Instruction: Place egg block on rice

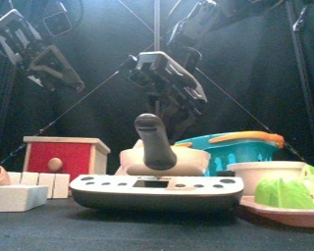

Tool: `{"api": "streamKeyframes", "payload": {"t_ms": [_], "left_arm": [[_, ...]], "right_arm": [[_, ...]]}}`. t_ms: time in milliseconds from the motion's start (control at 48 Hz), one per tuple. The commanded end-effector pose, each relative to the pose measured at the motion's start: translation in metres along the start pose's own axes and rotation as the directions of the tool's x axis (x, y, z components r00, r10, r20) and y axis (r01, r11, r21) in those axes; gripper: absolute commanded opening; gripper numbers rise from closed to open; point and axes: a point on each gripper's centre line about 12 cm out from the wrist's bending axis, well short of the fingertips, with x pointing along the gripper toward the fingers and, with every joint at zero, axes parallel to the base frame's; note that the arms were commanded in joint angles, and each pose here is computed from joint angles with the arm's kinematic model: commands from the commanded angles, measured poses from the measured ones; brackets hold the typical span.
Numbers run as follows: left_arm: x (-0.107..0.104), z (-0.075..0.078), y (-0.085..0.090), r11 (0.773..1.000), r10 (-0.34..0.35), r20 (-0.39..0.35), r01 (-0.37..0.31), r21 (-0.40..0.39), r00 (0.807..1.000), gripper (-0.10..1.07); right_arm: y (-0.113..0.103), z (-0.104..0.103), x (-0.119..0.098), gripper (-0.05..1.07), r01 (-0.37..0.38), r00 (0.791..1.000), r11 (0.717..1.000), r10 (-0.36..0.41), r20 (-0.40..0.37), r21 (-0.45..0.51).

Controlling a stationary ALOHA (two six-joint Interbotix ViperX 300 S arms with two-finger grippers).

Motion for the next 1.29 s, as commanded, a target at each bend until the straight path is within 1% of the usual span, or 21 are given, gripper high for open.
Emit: {"api": "streamKeyframes", "payload": {"t_ms": [0,667,1271], "left_arm": [[-0.0003,0.0048,0.0003,1.000,0.002,0.012,-0.002,0.000,1.000,0.54],[-0.0003,0.0042,0.0006,1.000,0.002,0.011,-0.002,-0.001,1.000,0.54],[-0.0003,0.0042,0.0004,1.000,0.002,0.011,-0.002,0.000,1.000,0.54]], "right_arm": [[0.0050,0.0109,-0.0154,0.61,-0.033,0.999,0.999,0.032,0.037,0.007],[0.0054,0.0085,-0.0146,0.61,-0.026,0.999,1.000,0.025,0.023,0.010],[0.0056,0.0082,-0.0085,0.62,-0.018,1.000,1.000,0.018,0.015,0.010]]}}
